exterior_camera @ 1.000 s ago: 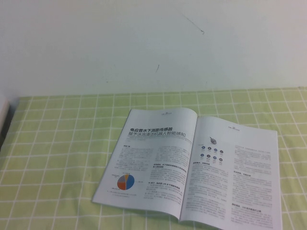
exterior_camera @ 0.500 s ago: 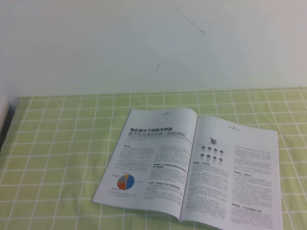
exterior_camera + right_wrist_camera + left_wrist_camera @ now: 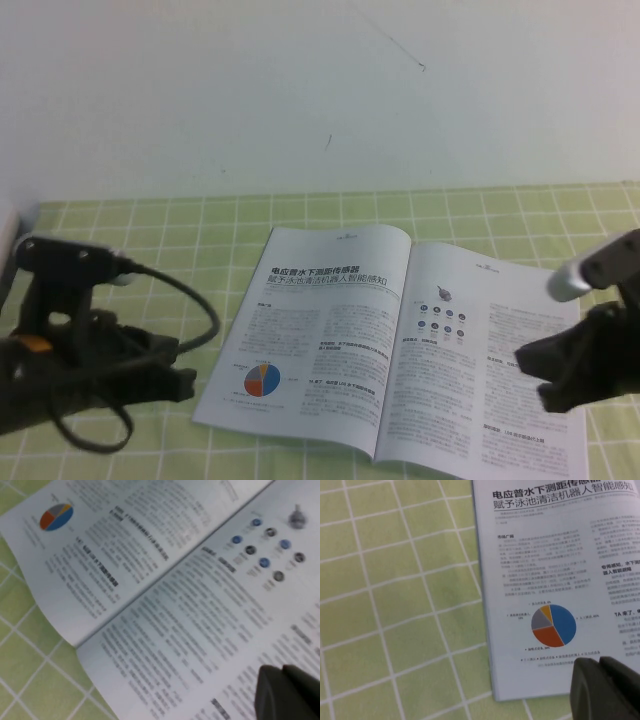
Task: Close book
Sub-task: 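Close the open booklet and leave it lying on the table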
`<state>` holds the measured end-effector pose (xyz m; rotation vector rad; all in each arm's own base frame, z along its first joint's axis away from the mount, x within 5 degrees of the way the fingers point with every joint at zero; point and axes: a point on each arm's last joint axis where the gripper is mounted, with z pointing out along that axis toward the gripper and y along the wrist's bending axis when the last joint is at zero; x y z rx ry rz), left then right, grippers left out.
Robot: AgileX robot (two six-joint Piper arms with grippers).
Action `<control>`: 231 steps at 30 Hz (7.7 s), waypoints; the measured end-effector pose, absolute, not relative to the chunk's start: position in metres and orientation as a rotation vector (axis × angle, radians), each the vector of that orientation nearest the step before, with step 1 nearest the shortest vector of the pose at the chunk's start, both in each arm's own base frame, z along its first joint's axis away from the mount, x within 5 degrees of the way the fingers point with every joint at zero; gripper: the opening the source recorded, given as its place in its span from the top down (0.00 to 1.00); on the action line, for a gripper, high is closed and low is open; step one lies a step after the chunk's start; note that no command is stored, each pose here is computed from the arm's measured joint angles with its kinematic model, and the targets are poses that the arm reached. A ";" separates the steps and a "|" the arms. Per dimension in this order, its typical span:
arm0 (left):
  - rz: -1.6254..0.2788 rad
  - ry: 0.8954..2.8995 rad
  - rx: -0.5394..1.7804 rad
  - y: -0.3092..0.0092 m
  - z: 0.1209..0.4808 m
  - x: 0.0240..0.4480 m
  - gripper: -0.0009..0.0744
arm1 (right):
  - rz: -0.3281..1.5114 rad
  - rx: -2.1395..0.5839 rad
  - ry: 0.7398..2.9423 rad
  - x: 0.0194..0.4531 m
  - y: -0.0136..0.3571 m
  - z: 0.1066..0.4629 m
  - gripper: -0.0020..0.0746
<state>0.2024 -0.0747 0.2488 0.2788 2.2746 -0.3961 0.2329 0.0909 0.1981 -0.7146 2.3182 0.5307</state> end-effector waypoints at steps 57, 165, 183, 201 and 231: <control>-0.183 2.560 0.398 -0.123 0.151 0.382 0.99 | 0.643 -0.778 2.568 0.303 0.152 0.103 0.98; -0.003 2.266 0.719 -0.141 0.362 0.226 0.99 | -0.408 -0.519 2.382 0.164 -0.001 0.343 0.98; -0.244 1.803 0.531 -0.057 0.311 0.103 0.99 | 0.080 -0.550 2.058 0.061 0.023 0.270 0.98; -0.255 1.770 0.523 -0.049 0.303 0.091 0.99 | 0.113 -0.562 2.111 0.057 0.025 0.257 0.98; -0.192 1.894 -0.121 -0.002 0.180 0.053 0.99 | 0.116 -0.562 2.112 0.056 0.025 0.257 0.98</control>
